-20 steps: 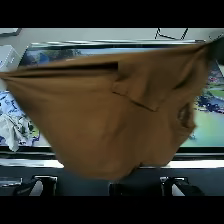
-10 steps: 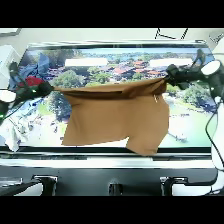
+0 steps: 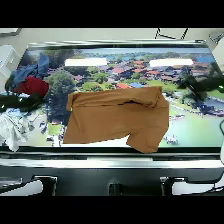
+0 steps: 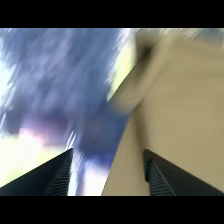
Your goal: Fold the clothes and pants, and hang the long-sleeved shirts on hangers.
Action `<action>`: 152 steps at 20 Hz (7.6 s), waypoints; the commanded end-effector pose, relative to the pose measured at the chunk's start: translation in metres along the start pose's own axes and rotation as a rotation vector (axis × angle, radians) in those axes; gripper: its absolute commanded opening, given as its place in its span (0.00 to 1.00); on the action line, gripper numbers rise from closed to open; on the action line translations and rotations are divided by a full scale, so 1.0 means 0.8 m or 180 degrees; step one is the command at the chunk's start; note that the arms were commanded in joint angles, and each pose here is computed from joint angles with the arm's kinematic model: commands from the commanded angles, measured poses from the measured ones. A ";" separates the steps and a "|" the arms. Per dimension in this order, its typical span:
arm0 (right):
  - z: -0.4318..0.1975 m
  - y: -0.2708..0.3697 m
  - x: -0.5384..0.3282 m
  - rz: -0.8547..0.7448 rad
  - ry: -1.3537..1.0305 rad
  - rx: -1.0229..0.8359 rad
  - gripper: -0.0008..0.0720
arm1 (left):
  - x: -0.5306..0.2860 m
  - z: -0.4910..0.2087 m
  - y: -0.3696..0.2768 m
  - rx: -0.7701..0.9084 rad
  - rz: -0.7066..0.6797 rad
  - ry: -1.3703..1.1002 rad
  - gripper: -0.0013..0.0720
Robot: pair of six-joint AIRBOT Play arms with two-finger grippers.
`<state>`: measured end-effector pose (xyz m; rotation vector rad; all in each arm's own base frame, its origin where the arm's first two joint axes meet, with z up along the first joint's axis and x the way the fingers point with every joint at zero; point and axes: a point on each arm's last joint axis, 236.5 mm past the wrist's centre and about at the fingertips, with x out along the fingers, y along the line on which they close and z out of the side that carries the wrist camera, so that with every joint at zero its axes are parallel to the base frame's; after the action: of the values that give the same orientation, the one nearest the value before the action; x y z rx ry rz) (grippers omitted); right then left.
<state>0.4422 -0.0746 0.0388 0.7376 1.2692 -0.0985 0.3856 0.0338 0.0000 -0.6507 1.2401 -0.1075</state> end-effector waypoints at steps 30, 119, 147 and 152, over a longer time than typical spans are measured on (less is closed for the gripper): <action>-0.153 -0.088 0.120 0.0225 0.1032 0.0155 0.74 | 0.101 -0.211 -0.017 -0.0224 -0.0595 0.1192 0.05; -0.113 -0.021 0.121 -0.0935 0.1200 -0.0636 0.06 | 0.093 -0.089 -0.004 0.0227 -0.0099 0.2195 0.04; -0.267 -0.128 0.031 -0.0726 0.1632 -0.0108 0.79 | 0.058 -0.296 0.065 -0.0300 -0.0347 0.1932 0.60; -0.269 -0.129 0.030 -0.0734 0.1656 -0.0107 0.78 | 0.076 -0.291 0.045 -0.0289 -0.0369 0.1883 0.34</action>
<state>0.2264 -0.0282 -0.0514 0.6021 1.8410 -0.0756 0.1803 -0.0453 -0.1080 -0.7877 1.7945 -0.3682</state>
